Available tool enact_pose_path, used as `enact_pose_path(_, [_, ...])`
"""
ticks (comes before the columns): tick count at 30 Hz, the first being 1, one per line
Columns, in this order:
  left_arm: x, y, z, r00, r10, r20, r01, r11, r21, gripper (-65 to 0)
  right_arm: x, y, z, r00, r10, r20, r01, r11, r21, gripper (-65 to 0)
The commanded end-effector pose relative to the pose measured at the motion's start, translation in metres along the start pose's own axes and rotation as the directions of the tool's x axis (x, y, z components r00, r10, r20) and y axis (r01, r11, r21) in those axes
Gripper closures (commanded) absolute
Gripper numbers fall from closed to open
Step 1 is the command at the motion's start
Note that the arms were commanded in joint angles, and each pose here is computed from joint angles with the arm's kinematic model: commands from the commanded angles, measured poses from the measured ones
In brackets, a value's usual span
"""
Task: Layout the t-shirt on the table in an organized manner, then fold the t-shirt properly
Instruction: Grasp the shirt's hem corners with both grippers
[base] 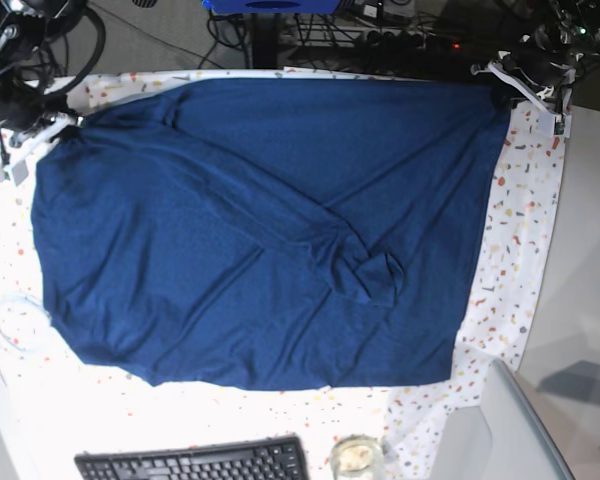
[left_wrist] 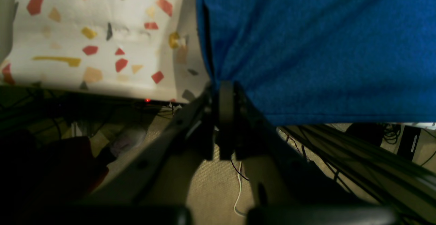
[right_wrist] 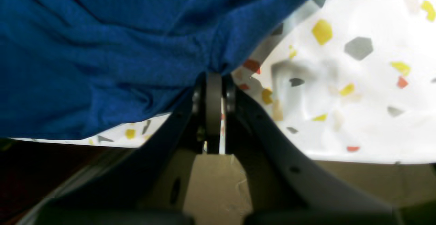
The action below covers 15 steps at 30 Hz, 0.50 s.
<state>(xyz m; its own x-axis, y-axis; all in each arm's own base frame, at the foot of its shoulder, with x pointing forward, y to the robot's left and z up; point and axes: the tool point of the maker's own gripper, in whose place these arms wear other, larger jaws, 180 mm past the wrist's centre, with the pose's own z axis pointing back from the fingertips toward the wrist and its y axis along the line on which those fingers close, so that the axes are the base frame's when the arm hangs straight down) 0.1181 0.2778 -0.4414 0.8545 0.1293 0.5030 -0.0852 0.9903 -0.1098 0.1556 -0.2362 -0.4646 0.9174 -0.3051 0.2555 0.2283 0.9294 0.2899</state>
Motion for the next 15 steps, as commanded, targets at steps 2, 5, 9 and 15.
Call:
enact_pose_path(2, [0.008,0.004,0.004,1.000,-0.014,0.025,0.014,1.000,0.012,0.0,0.010,-0.006,0.006,0.999,-0.026,0.034,0.027,0.999,-0.020,0.0])
enact_pose_path(5, [0.011,0.006,0.004,0.999,-0.016,0.028,0.016,1.000,0.016,0.0,0.007,-0.009,0.007,0.999,-0.034,0.030,0.035,0.999,-0.027,0.0])
enact_pose_path(9, [0.010,0.006,0.005,0.999,-0.018,0.027,0.018,1.000,0.018,0.0,0.005,-0.016,0.010,0.999,-0.033,0.024,0.034,0.998,-0.043,0.0])
enact_pose_path(15, [0.009,0.004,0.004,1.000,-0.015,0.026,0.015,1.000,0.013,0.0,-0.001,-0.031,0.017,0.996,-0.086,0.035,0.088,0.994,-0.070,0.0])
